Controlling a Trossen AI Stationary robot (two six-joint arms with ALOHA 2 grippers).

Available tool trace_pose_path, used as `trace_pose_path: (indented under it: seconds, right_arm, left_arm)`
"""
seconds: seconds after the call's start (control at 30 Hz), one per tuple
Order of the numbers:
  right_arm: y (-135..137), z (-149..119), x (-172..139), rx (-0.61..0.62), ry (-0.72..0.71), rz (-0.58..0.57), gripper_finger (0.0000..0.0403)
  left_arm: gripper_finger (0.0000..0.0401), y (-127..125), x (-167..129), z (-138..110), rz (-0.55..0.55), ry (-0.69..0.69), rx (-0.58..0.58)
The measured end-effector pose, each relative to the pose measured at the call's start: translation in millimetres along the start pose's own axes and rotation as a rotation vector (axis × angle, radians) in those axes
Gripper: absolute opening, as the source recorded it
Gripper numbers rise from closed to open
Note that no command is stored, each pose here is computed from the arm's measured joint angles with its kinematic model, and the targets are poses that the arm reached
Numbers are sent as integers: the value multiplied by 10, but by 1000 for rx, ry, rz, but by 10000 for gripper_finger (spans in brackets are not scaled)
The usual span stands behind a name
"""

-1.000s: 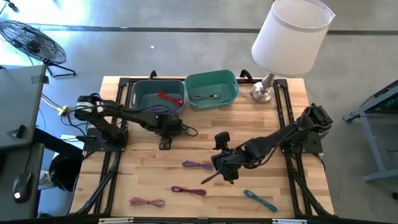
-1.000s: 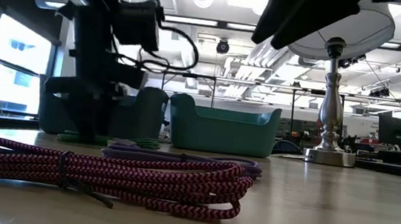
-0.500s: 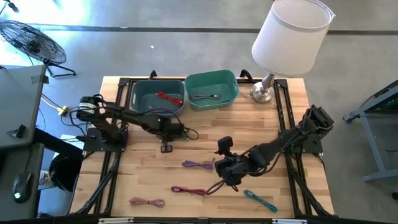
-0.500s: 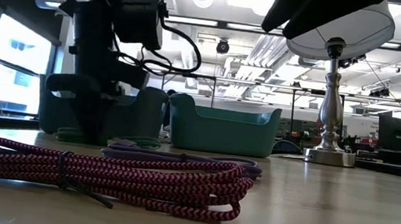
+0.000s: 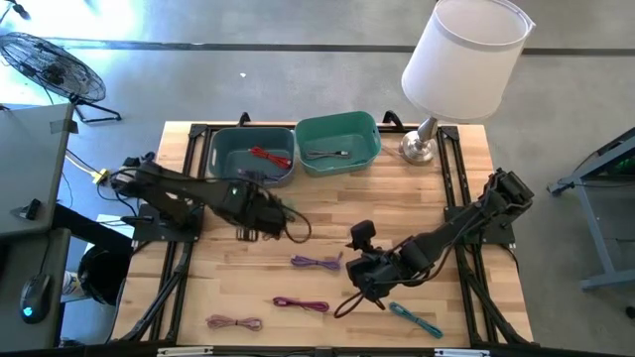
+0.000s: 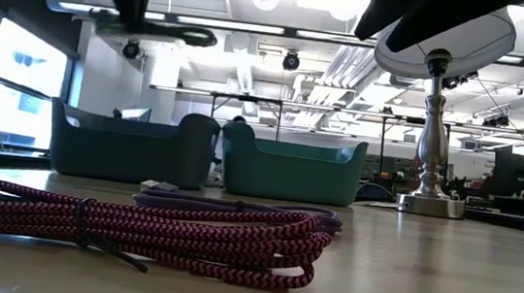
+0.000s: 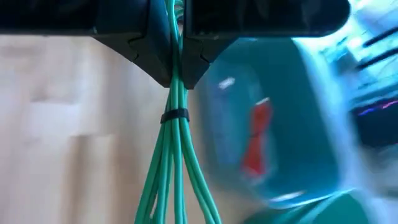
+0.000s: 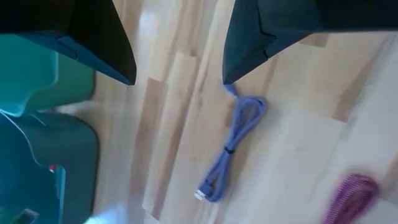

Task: Pick & Place USB Port
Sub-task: Put the green charger cable into the blue bin

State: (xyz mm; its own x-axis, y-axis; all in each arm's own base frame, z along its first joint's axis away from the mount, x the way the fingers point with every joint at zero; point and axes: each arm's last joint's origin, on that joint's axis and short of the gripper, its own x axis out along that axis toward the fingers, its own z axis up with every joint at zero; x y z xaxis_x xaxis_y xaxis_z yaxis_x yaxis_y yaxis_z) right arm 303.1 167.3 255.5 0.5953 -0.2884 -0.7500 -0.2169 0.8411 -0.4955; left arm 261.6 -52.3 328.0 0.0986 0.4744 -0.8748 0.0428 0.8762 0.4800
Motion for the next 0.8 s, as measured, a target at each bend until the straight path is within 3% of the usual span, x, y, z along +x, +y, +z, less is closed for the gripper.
trace_pose_path:
  seconds: [0.13,0.27,0.47,0.63,0.8]
  right_arm:
    - [-6,-30,3,15,27,-10,232]
    - [-12,-38,6,32,35,-13,232]
    - [-11,-41,6,40,38,-8,232]
    - [-11,-45,5,47,41,-9,232]
    - [-10,-55,5,53,50,-3,232]
  left_arm:
    - [9,286,-103,-42,58,-80,62]
    - [9,649,64,-147,89,23,-37]
    - [8,1037,488,-306,20,175,-79]
    - [8,1198,956,-367,-85,165,-131]
    - [14,1191,1267,-396,-124,146,-159]
